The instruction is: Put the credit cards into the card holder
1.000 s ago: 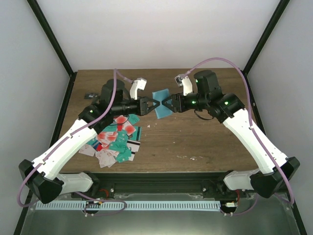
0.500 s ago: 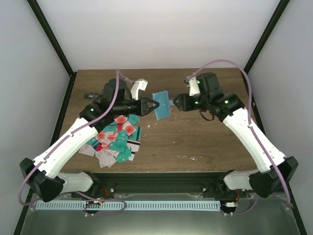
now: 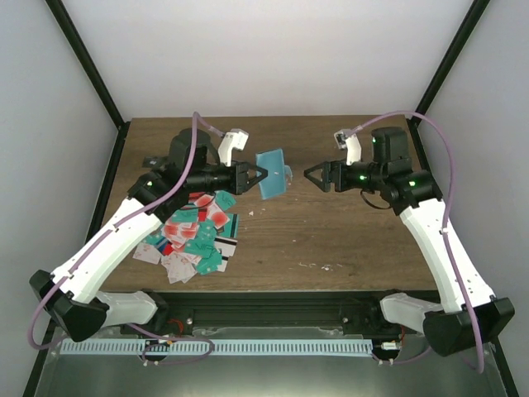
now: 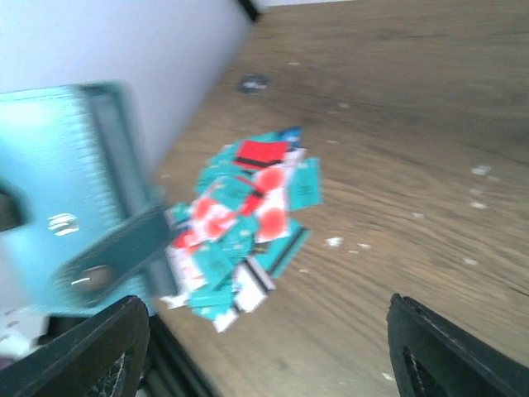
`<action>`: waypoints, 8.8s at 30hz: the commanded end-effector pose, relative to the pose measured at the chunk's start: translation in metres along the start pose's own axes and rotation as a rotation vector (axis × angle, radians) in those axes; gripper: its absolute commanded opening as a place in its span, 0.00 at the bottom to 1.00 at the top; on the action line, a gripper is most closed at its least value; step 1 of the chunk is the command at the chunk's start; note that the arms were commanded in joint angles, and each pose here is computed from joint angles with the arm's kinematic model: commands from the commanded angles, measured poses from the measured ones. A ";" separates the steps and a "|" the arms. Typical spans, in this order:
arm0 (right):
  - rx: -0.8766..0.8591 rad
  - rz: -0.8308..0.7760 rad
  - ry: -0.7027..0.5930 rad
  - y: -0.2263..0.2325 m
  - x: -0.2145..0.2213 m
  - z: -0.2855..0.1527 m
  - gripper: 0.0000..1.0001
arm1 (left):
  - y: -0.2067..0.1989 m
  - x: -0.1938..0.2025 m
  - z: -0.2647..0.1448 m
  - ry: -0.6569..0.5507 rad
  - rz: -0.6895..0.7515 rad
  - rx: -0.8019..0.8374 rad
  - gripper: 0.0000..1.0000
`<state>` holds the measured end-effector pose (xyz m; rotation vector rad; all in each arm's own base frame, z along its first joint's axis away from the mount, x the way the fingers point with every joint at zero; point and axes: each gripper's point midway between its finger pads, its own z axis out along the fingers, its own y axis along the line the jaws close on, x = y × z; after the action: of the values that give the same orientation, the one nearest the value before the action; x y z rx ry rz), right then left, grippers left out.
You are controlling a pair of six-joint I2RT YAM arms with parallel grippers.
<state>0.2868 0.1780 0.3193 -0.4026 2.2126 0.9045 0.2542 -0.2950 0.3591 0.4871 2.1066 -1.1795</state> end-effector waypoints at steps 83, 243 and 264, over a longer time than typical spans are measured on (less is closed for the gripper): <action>-0.109 0.436 0.403 -0.033 0.204 0.087 0.01 | 0.152 0.203 0.127 0.532 -0.163 -0.149 0.73; -0.366 0.597 0.704 0.120 0.234 0.305 0.43 | 0.312 0.261 -0.086 0.344 -0.884 -0.929 0.14; -0.371 0.670 0.723 0.116 0.249 0.330 0.35 | 0.301 0.286 -0.087 0.392 -0.958 -0.908 0.12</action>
<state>0.2151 0.4809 0.0412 -0.1802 2.8928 1.7610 0.2290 -0.0662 0.0237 -0.7856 2.9278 -0.4290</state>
